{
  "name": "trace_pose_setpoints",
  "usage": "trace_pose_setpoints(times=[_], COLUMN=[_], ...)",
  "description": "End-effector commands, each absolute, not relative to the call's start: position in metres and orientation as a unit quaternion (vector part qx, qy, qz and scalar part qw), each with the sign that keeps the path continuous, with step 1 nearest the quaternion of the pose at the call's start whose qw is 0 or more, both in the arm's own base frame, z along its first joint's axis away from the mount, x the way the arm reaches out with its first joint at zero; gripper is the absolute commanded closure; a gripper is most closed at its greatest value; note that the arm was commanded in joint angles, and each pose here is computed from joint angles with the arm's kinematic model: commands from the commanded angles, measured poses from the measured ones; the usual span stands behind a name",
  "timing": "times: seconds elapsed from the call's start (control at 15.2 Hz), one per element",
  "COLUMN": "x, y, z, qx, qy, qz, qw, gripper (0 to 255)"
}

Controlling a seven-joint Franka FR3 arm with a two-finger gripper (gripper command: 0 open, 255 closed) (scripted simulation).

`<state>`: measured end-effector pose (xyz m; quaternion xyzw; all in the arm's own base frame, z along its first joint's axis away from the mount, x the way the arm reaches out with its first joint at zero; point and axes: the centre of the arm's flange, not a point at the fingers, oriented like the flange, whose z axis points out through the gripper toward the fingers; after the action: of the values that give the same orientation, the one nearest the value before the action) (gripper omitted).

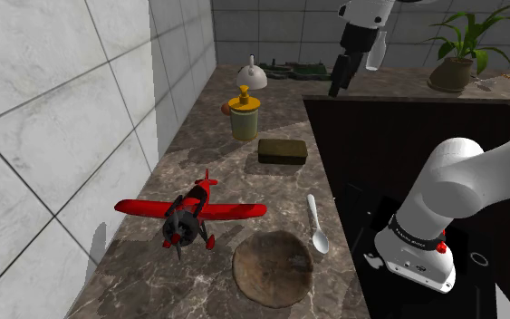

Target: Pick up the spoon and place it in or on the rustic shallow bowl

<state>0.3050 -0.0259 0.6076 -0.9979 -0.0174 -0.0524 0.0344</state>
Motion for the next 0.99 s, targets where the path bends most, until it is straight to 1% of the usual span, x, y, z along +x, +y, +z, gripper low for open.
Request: trace_pose_setpoints(times=[0.0, 0.92], x=[0.305, 0.247], y=[-0.026, 0.06], z=[0.608, 0.466], qx=[-0.998, -0.964], qy=[-0.017, 0.257], qz=[-0.052, -0.005], qw=[0.034, 0.074], gripper=[0, 0])
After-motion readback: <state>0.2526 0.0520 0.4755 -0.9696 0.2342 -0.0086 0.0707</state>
